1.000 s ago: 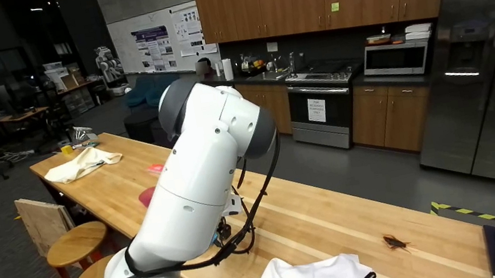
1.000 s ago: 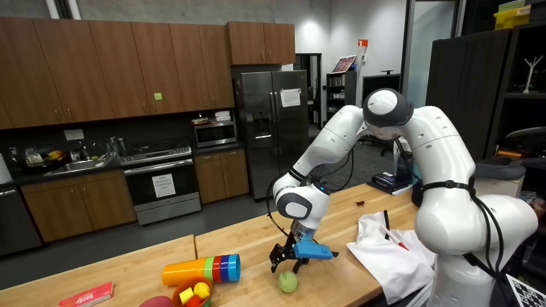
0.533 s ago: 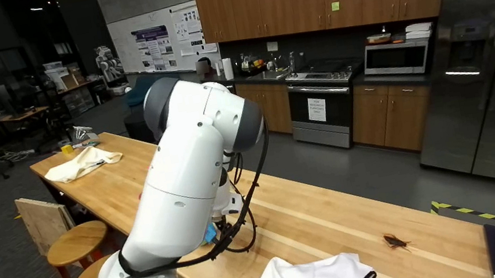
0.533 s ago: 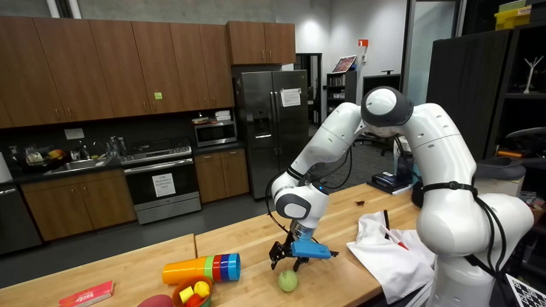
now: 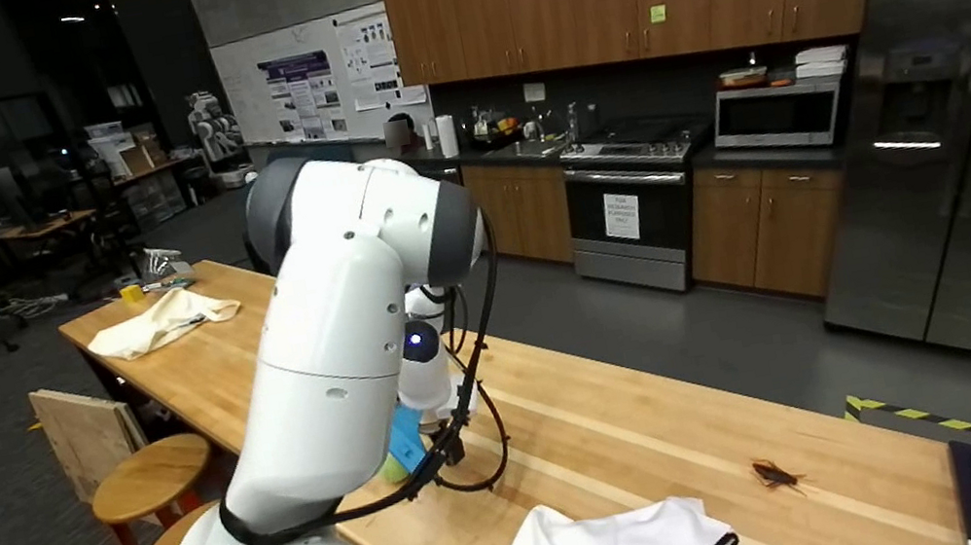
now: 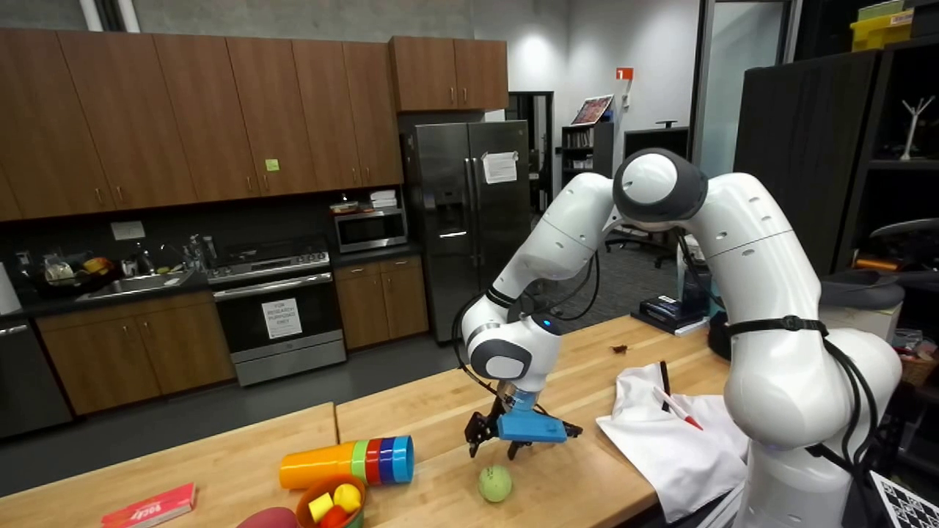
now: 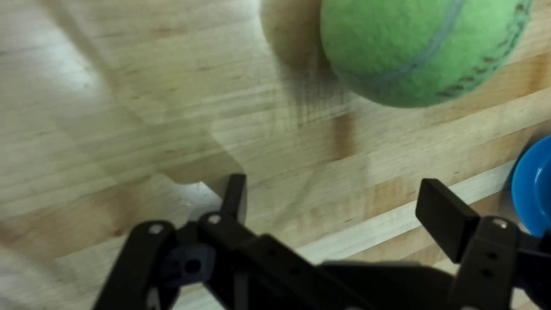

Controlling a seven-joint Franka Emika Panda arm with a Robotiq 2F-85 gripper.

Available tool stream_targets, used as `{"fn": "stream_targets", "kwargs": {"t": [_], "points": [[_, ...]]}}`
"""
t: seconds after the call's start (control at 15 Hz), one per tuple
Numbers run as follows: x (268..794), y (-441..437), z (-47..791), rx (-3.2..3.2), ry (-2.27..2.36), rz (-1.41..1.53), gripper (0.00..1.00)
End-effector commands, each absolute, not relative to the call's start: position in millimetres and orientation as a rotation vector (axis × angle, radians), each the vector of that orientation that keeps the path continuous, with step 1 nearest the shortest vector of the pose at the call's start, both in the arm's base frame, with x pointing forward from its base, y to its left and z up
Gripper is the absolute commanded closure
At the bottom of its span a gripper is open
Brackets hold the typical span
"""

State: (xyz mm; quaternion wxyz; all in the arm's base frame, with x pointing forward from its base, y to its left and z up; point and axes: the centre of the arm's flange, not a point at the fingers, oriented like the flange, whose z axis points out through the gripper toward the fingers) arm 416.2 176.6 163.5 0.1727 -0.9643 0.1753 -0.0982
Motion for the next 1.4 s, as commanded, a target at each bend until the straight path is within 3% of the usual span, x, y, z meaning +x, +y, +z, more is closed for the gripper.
{"fn": "stream_targets", "kwargs": {"t": [0.0,1.33], "points": [[414.1,172.4,162.4,-2.753,0.530,-0.310,0.00],[415.6,180.6,163.2,-2.749,0.522,-0.293,0.00]]}}
